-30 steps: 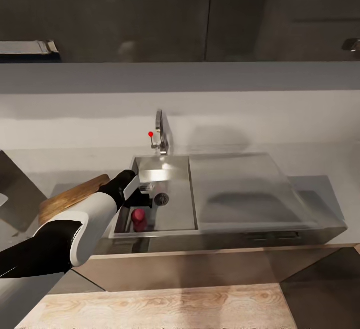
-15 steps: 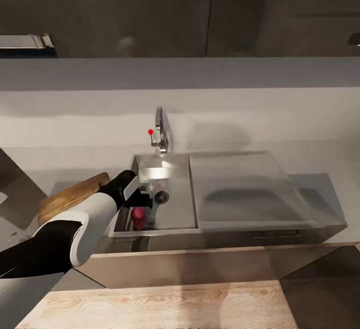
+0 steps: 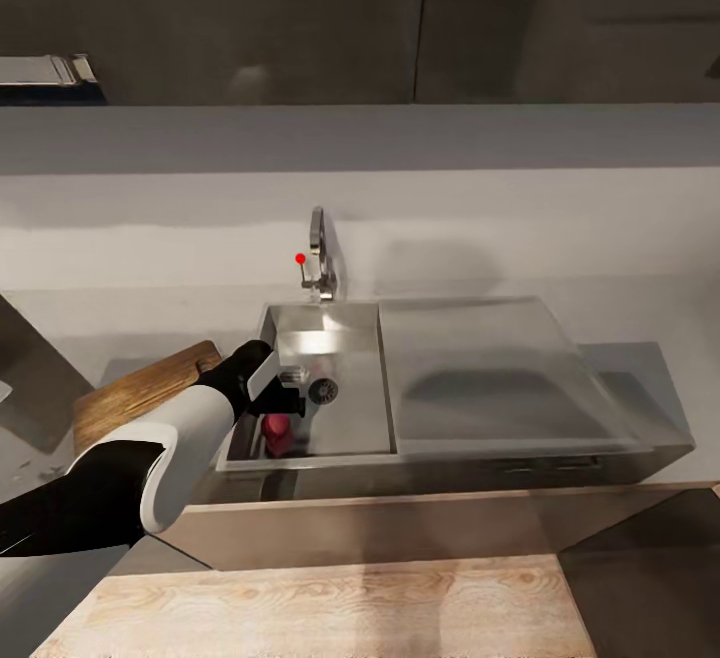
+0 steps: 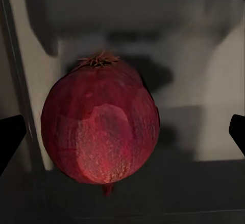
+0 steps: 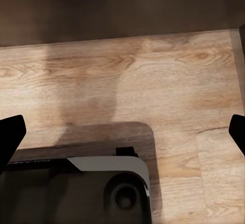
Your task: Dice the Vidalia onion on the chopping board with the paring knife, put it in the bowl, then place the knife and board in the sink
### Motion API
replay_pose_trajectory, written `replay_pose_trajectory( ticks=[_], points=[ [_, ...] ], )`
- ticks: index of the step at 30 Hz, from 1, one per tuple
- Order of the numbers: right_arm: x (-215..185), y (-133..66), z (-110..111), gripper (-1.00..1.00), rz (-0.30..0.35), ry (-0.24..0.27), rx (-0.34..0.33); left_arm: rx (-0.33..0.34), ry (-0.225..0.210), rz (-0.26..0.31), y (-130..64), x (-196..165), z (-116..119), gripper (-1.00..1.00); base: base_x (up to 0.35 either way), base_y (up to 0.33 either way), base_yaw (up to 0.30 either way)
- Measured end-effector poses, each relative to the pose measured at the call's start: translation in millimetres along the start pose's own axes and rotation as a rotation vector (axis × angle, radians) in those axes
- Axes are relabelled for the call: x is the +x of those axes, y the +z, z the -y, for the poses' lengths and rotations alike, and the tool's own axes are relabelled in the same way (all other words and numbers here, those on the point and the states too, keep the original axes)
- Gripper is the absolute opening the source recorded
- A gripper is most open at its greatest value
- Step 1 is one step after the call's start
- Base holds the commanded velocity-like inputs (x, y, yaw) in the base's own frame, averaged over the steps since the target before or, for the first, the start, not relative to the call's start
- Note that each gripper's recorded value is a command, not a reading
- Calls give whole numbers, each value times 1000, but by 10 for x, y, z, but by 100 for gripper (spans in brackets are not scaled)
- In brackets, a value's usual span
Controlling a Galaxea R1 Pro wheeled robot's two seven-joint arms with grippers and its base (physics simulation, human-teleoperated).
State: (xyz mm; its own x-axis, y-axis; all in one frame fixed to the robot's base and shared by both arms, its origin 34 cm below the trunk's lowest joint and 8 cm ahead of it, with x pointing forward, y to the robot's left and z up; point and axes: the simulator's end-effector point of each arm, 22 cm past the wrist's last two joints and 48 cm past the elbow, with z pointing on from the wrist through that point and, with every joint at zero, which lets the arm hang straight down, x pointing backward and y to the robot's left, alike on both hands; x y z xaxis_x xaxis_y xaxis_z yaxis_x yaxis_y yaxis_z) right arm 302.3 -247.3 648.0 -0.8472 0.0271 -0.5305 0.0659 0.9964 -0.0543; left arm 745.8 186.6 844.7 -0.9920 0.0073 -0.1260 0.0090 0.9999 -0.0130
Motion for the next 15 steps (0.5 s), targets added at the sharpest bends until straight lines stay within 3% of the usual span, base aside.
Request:
replay_pose_trajectory(
  ticks=[15],
  points=[
    [68, -4, 1, 100, -17, -1, 0, 0, 0, -17, 103, 38, -3, 100, 0, 0, 0]
  ],
)
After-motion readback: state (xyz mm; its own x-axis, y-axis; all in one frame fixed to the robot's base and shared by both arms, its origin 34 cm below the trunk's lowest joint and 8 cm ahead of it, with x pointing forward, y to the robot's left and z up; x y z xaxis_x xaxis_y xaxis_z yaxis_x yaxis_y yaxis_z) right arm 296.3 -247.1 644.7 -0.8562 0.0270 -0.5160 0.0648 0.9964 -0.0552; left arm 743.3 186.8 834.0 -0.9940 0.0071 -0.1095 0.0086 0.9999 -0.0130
